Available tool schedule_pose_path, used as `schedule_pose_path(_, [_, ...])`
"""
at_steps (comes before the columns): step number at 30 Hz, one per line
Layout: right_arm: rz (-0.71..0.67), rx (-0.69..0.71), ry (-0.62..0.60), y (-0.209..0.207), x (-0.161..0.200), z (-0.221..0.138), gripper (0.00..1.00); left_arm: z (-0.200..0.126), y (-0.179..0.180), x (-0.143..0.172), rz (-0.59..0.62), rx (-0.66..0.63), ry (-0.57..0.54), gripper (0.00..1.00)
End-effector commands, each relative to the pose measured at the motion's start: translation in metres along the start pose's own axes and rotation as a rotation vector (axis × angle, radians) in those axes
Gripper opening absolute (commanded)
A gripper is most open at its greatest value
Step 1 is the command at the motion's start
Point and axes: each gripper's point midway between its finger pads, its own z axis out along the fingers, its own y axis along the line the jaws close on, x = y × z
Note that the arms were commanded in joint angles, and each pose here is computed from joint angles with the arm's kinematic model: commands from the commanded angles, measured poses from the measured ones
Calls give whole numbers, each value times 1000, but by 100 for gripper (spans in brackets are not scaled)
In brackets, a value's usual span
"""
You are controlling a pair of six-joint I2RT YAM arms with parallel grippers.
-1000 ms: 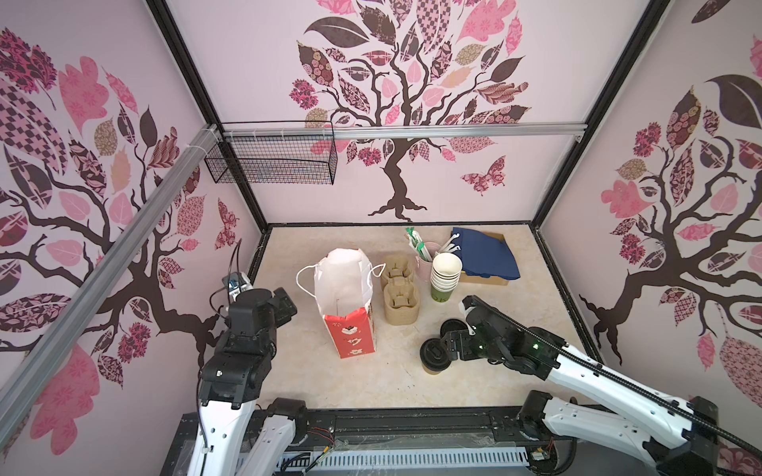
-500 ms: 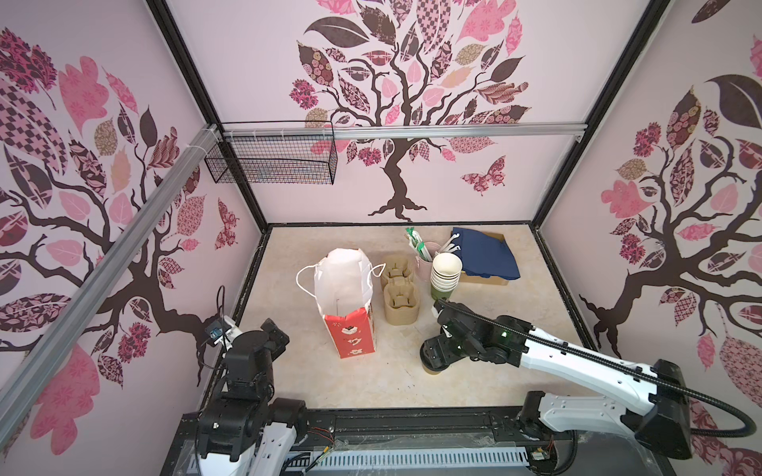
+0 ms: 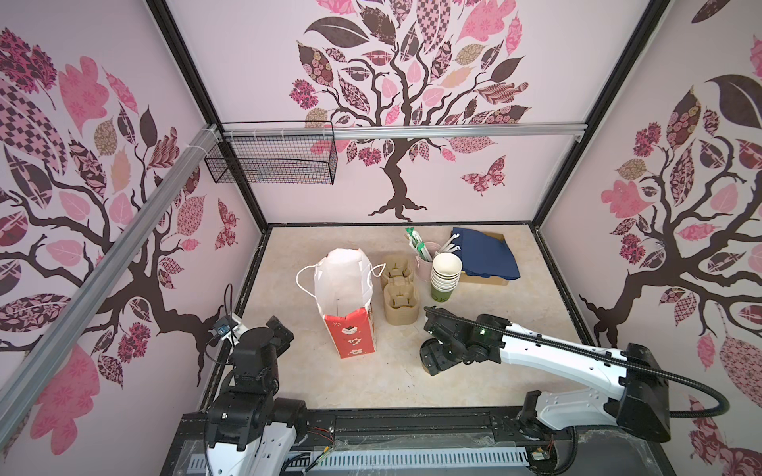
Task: Pack a coffee takeout order
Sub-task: Pick up the coffee cup from the bottom-center of the table.
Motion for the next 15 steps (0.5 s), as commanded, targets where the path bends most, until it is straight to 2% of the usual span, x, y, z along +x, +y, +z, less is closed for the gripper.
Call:
schedule_pose_path(1, [-9, -10, 38, 8, 2, 1, 100, 4, 0, 2, 0, 2, -6, 84])
schedule_pose_path(15, [-14, 33, 81, 10, 2, 16, 99, 3, 1, 1, -5, 1, -16, 84])
